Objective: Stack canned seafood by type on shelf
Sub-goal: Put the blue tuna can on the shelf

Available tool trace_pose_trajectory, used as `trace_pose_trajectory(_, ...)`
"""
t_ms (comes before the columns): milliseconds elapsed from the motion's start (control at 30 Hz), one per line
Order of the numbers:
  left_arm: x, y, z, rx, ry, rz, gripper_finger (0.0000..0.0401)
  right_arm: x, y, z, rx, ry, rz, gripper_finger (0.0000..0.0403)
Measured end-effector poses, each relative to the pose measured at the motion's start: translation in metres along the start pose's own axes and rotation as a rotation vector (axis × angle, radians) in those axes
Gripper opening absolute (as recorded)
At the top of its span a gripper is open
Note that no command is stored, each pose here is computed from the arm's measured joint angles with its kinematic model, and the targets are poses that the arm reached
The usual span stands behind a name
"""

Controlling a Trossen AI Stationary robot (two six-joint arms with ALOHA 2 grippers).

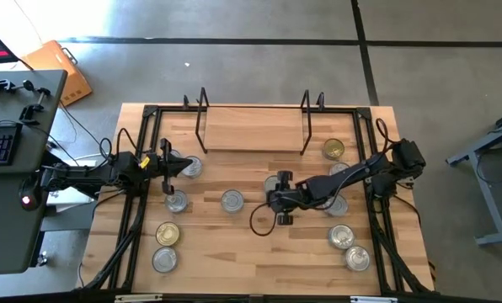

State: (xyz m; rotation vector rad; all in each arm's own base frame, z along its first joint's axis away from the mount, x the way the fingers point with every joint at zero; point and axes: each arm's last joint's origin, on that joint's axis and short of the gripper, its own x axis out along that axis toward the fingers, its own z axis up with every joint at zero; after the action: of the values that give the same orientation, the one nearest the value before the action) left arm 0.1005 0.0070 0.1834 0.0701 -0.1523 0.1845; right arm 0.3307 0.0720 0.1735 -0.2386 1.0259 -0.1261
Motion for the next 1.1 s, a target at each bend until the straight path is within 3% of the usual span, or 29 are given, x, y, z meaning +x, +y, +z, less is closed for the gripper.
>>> trace_pose_trajectory(200, 0.000, 0.000, 0.000, 0.000, 0.002, -0.001, 0.0005, 0.018, -0.004, -0.021, 0.011, -0.017, 0.045, 0.0132)
trace_pose_trajectory(533, 0.000, 0.000, -0.001, 0.001, 0.008, -0.001, 0.0005, 0.033, -0.001, -0.065, 0.133, -0.030, -0.004, 0.0011)
trace_pose_trajectory(667, 0.000, 0.000, -0.001, 0.000, 0.007, -0.001, 0.0005, 0.036, -0.001, -0.074, 0.201, -0.071, -0.030, 0.0014)
trace_pose_trajectory(1100, 0.000, 0.000, 0.000, -0.010, -0.001, 0.000, 0.0005, 0.025, 0.003, -0.055, 0.151, -0.314, -0.031, 0.0000)
